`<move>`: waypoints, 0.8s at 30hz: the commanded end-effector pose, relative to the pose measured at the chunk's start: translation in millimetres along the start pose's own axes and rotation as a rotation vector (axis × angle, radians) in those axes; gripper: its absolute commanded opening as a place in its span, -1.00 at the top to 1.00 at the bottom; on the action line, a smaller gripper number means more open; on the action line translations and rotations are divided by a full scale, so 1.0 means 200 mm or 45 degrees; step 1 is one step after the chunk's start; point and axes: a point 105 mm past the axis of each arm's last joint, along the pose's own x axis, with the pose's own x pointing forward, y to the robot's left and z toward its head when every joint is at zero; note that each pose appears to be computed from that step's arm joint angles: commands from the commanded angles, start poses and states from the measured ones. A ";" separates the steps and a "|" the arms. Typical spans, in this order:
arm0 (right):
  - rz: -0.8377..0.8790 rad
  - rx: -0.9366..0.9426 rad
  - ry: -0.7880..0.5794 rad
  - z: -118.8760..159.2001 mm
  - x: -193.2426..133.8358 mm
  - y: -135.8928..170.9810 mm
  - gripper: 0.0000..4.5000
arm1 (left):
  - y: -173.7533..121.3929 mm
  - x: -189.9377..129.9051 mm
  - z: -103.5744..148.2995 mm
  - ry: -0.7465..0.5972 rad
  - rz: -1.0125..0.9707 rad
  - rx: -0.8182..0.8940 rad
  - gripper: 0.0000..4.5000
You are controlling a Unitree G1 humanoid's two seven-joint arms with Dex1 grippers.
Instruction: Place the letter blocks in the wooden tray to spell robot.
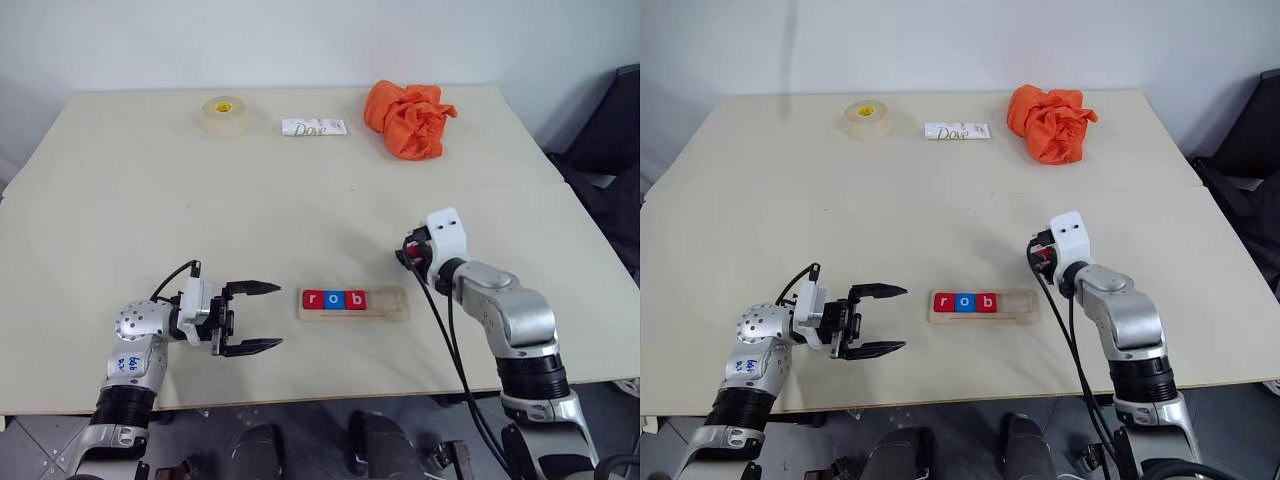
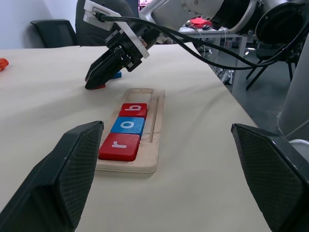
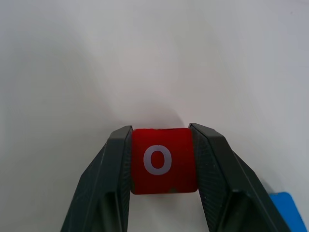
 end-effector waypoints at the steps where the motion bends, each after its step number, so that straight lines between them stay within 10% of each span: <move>1: 0.022 -0.016 -0.217 0.23 -0.09 0.00 0.37 | 0.01 0.00 0.02 -0.010 0.004 0.026 -1.00; 13: -0.055 0.119 -0.065 0.01 -0.45 0.05 0.37 | 0.04 0.01 0.02 -0.011 -0.056 0.006 -1.00; 24: -0.246 0.213 0.030 -0.12 -0.45 0.02 0.37 | 0.06 0.03 0.03 -0.020 -0.092 0.007 -1.00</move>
